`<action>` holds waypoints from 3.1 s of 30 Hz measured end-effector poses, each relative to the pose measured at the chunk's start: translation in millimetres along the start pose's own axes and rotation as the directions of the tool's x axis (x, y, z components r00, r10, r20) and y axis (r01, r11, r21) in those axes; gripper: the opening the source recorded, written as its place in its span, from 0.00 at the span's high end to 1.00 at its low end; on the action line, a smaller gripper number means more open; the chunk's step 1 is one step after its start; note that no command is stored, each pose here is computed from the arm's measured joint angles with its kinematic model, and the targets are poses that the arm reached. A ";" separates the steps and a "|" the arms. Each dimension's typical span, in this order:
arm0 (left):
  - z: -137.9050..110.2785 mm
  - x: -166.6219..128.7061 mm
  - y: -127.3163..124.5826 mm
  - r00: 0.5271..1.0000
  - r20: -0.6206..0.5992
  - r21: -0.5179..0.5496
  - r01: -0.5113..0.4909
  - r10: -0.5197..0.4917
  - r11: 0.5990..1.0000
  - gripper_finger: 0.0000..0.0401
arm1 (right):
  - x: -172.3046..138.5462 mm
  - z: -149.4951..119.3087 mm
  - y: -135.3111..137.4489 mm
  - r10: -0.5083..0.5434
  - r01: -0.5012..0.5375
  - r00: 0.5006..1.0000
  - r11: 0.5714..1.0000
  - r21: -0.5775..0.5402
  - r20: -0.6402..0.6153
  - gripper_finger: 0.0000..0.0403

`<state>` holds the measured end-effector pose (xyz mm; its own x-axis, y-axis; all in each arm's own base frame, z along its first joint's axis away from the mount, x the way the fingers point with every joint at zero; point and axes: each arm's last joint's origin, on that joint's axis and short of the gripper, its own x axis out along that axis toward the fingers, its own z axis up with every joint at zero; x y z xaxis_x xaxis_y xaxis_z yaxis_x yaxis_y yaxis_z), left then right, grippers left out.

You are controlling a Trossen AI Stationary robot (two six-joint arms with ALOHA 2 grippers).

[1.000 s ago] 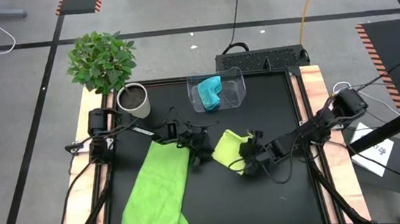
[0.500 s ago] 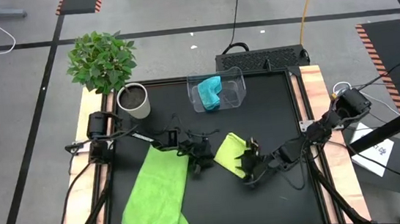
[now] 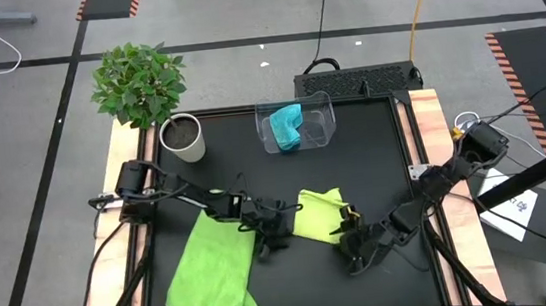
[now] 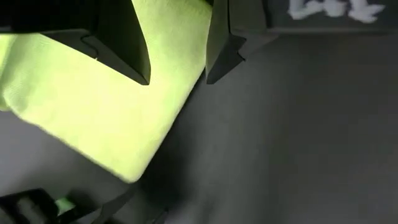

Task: Fold microfiber towels
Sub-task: Fold the light green microfiber cloth

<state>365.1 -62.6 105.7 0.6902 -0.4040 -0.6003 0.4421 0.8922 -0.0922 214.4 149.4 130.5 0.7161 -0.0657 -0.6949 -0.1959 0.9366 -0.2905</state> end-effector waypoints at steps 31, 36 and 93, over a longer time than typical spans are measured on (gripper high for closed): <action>0.9 1.9 -3.0 0.979 -0.021 0.102 -0.201 0.204 0.974 0.62 | 27.3 -23.5 0.8 -0.020 0.032 0.984 0.998 0.061 -0.178 0.92; -1.0 2.3 -5.0 0.978 -0.043 0.118 -0.196 0.202 0.974 0.62 | 26.7 -24.4 2.7 0.013 0.006 0.982 0.995 0.098 -0.188 0.97; 17.3 1.9 -92.2 0.896 0.036 0.517 -0.396 0.443 0.759 0.62 | 7.1 23.5 -6.8 0.077 -0.124 0.977 0.963 0.239 0.199 1.00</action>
<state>335.5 -149.1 126.9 0.8348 0.0261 -0.5500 0.3585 0.7324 0.5789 236.5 150.6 143.1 0.8178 0.0760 -0.5705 -0.1178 0.9924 -0.0366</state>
